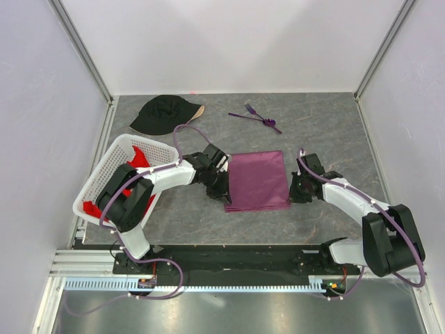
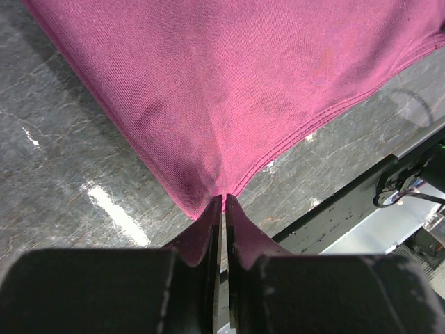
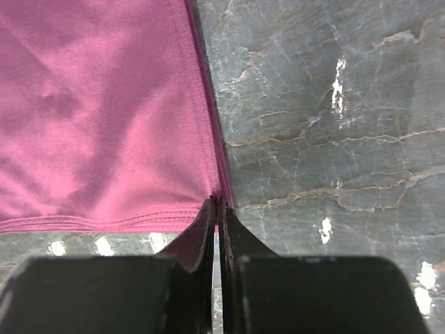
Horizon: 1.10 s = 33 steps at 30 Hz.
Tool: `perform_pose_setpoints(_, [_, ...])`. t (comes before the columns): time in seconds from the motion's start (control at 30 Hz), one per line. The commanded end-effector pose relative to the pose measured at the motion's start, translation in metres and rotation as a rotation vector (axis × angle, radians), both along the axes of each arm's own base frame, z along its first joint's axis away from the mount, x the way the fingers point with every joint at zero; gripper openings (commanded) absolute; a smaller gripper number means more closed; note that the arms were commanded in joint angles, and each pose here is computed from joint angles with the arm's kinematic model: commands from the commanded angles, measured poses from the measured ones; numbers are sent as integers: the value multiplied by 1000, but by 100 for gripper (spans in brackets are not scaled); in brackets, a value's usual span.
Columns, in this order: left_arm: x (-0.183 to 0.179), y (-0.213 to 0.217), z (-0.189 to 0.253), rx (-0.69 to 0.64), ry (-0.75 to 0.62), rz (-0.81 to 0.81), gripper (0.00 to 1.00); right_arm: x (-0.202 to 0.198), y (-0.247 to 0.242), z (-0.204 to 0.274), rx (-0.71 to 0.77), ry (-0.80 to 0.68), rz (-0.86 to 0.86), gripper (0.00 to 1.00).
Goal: Fold the napkin into a case and place the utensils inside
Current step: Pick up the top corner of the square-folded napkin from the center of the board, then fold the top corner of the square-folded napkin at the center of the board.
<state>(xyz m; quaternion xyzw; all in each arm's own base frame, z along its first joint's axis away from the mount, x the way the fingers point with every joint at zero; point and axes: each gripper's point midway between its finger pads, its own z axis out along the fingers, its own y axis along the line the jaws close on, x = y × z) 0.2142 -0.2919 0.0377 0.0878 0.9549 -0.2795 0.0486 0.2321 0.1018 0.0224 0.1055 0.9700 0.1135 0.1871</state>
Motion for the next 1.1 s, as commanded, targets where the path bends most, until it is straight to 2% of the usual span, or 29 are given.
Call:
perform_pose_setpoints(0.0, [6, -1, 6, -8, -35, 10, 10, 15, 3, 26, 12, -73, 10, 1])
perform_pose_setpoints(0.2, [2, 3, -4, 6, -19, 10, 10, 22, 12, 34, 54, -92, 39, 0])
perform_pose_setpoints(0.47, [-9, 4, -14, -15, 17, 21, 9, 50, 41, 44, 145, -128, 110, 0])
perform_pose_setpoints(0.83, [-16, 6, -24, -17, 43, 30, 9, 105, 125, 61, 269, -163, 224, 0])
perform_pose_setpoints(1.07, [-18, 11, -30, 3, 40, 41, 9, 138, 169, 55, 331, -147, 259, 0])
